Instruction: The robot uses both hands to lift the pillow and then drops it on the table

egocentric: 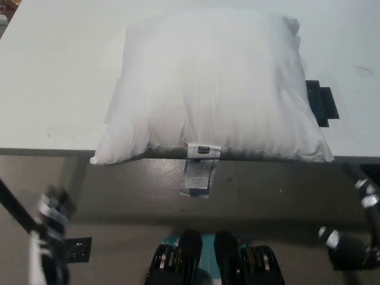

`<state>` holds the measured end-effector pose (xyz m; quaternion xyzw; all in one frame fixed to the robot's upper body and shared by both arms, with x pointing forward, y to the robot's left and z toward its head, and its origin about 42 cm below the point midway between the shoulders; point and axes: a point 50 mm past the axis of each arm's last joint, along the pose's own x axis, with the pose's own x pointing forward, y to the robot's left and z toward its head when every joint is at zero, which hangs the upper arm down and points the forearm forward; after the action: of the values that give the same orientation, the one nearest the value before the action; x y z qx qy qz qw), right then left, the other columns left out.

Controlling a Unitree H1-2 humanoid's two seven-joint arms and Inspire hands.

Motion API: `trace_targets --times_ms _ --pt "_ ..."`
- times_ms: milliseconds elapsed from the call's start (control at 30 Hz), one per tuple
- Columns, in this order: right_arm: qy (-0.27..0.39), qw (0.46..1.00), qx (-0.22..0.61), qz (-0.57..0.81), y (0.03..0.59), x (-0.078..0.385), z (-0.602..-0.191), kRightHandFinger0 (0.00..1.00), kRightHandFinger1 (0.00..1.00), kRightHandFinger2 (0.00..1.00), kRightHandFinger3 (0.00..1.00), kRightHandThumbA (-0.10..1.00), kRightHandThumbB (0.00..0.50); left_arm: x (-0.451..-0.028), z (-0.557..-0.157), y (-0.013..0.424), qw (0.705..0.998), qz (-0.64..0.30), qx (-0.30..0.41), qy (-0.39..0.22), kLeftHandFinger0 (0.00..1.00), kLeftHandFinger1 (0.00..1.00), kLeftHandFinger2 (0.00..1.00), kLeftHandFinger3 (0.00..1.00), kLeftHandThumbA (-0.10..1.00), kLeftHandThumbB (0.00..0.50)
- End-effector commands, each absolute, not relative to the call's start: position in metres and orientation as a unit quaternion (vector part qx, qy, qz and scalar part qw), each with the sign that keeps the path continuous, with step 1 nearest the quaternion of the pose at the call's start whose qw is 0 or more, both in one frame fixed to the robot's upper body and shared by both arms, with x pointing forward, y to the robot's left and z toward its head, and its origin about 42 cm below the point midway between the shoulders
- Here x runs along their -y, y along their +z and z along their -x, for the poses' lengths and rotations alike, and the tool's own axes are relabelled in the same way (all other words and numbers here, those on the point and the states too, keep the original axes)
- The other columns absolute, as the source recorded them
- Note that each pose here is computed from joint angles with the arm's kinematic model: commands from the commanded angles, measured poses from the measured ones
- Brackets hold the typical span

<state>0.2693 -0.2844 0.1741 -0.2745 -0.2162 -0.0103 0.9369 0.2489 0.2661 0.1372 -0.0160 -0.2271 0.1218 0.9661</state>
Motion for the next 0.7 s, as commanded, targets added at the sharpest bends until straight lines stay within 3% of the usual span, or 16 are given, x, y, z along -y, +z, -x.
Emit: trace_targets --times_ms 0,100,200,233,300,333,400,467,500,600,667 --pt "-0.047 0.903 0.339 0.259 0.271 0.306 -0.296 1.00 1.00 1.00 1.00 1.00 0.356 -0.300 -0.264 0.235 0.894 -0.026 0.425 0.142 1.00 1.00 1.00 1.00 1.00 0.170" --pt "-0.057 0.886 0.386 0.249 0.332 0.312 -0.320 1.00 1.00 1.00 1.00 1.00 0.321 -0.322 -0.283 0.298 0.845 -0.084 0.507 0.148 1.00 1.00 1.00 1.00 1.00 0.162" --pt "-0.057 0.887 0.384 0.248 0.333 0.313 -0.320 1.00 1.00 1.00 1.00 1.00 0.322 -0.323 -0.283 0.299 0.845 -0.085 0.507 0.148 1.00 1.00 1.00 1.00 1.00 0.161" --pt "-0.054 0.879 0.409 0.240 0.370 0.310 -0.340 1.00 1.00 1.00 1.00 1.00 0.293 -0.335 -0.306 0.343 0.820 -0.100 0.545 0.144 1.00 1.00 1.00 1.00 1.00 0.118" --pt "-0.049 0.877 0.416 0.236 0.384 0.309 -0.347 1.00 1.00 1.00 1.00 1.00 0.296 -0.339 -0.313 0.360 0.814 -0.103 0.552 0.150 1.00 1.00 1.00 1.00 1.00 0.123" --pt "-0.046 0.875 0.420 0.235 0.392 0.308 -0.352 1.00 1.00 1.00 1.00 1.00 0.286 -0.341 -0.320 0.371 0.814 -0.097 0.553 0.151 1.00 1.00 1.00 1.00 1.00 0.161" --pt "-0.045 0.876 0.419 0.234 0.393 0.308 -0.353 1.00 1.00 1.00 1.00 1.00 0.286 -0.341 -0.321 0.372 0.814 -0.097 0.553 0.151 1.00 1.00 1.00 1.00 1.00 0.161" --pt "-0.039 0.863 0.445 0.236 0.428 0.299 -0.375 1.00 1.00 1.00 1.00 1.00 0.300 -0.347 -0.354 0.415 0.801 -0.098 0.570 0.159 1.00 1.00 1.00 1.00 1.00 0.140" --pt "-0.040 0.861 0.445 0.241 0.436 0.296 -0.383 1.00 1.00 1.00 1.00 1.00 0.296 -0.349 -0.366 0.427 0.801 -0.098 0.568 0.160 1.00 1.00 1.00 1.00 1.00 0.169" --pt "-0.048 0.863 0.434 0.256 0.455 0.285 -0.409 1.00 1.00 1.00 1.00 1.00 0.332 -0.348 -0.396 0.452 0.806 -0.105 0.563 0.151 1.00 1.00 1.00 1.00 1.00 0.107" --pt "-0.052 0.863 0.429 0.261 0.458 0.281 -0.415 1.00 1.00 1.00 1.00 1.00 0.339 -0.346 -0.406 0.458 0.808 -0.097 0.562 0.145 1.00 1.00 1.00 1.00 1.00 0.108"
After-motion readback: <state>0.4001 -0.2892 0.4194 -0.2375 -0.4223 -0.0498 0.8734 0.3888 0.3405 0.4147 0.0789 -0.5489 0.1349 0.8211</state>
